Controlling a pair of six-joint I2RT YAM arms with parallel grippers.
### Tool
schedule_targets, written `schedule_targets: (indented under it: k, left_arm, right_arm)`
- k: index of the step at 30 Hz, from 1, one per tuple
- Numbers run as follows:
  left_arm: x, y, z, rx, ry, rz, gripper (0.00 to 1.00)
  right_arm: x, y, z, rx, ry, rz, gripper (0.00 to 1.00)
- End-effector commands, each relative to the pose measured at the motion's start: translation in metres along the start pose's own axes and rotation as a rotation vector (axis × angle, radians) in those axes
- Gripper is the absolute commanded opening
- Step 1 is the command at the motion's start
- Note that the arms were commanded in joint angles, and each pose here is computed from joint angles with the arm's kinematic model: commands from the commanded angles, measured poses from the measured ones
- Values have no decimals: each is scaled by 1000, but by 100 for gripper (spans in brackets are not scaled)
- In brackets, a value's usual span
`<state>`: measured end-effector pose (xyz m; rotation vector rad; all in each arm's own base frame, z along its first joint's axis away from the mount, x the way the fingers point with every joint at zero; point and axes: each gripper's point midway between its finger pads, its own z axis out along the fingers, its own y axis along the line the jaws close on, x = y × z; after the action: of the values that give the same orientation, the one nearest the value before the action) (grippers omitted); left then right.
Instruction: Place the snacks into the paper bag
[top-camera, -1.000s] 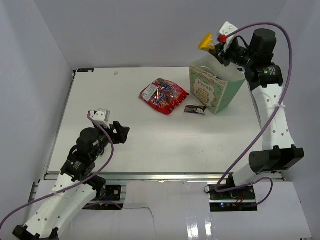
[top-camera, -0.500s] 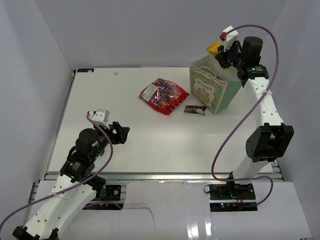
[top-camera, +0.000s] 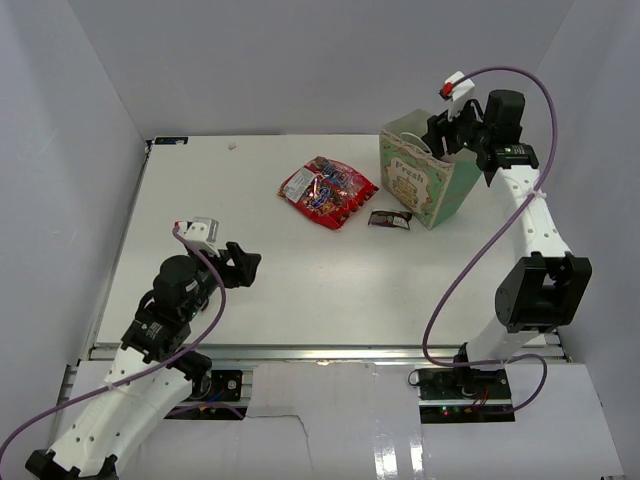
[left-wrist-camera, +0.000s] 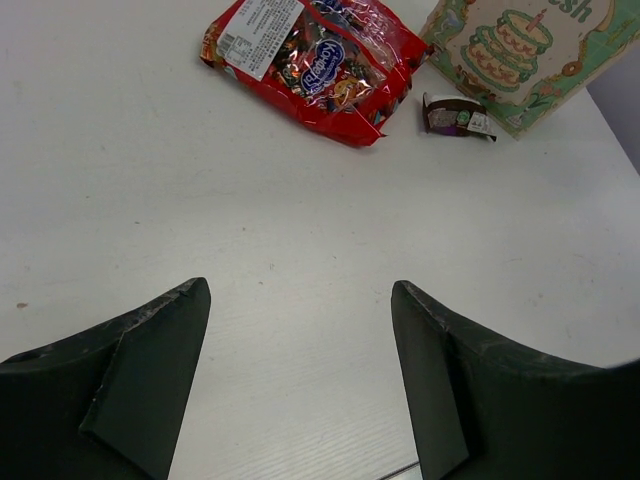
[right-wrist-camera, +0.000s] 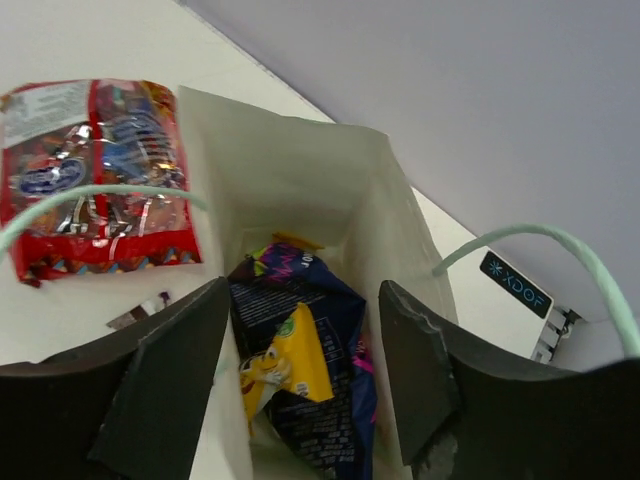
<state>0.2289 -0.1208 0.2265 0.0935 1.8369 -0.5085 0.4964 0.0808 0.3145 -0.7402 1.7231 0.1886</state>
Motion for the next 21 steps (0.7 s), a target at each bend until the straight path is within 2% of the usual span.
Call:
schedule_targets:
  k: [1,3,6,7,8,9,10,12,14,16,17,18,21]
  left_arm:
    - [-12,3,0,-55,-38,-118,84]
    - [-4,15,1,-139,-29,-216,85]
    - [14,35,7,-292,2,-402,83]
    - [21,43,9,-370,21,-466,81]
    - [24,48,12,-406,24,-490,81]
    - [24,51,11,-450,35,-510,81]
    - [24,56,12,-493,39,-531,81]
    - [25,71,15,-617,43,-564,84]
    - [23,89,17,-710,31,-584,86]
    - [30,105,22,-786,67,-613,87]
    - [32,127,18,-862,66,-652,87]
    - [50,137,18,-924,138,-698,88]
    - [70,165,-3,-1134,215,-792,89]
  right_arm:
    - [-66,24,-49,-88,-174,-100,69]
    - [-88,41,-76,-129,-236,-135,73]
    - [-95,60,-106,-135,-274,-164,79]
    - [-88,66,-115,-120,-278,-187,82]
    - [-83,70,-119,-119,-277,-200,85]
    - [-77,73,-122,-110,-271,-212,92]
    - [-71,76,-125,-109,-265,-249,94]
    - [-47,103,-133,-206,-231,-266,97]
    - [-11,135,-140,-347,-166,-267,98]
    - [5,174,-152,-532,-188,-239,98]
    - [15,186,-154,-590,-191,-253,98]
    - [33,208,-160,-680,-164,-185,97]
    - [63,227,-161,-741,-149,-151,90]
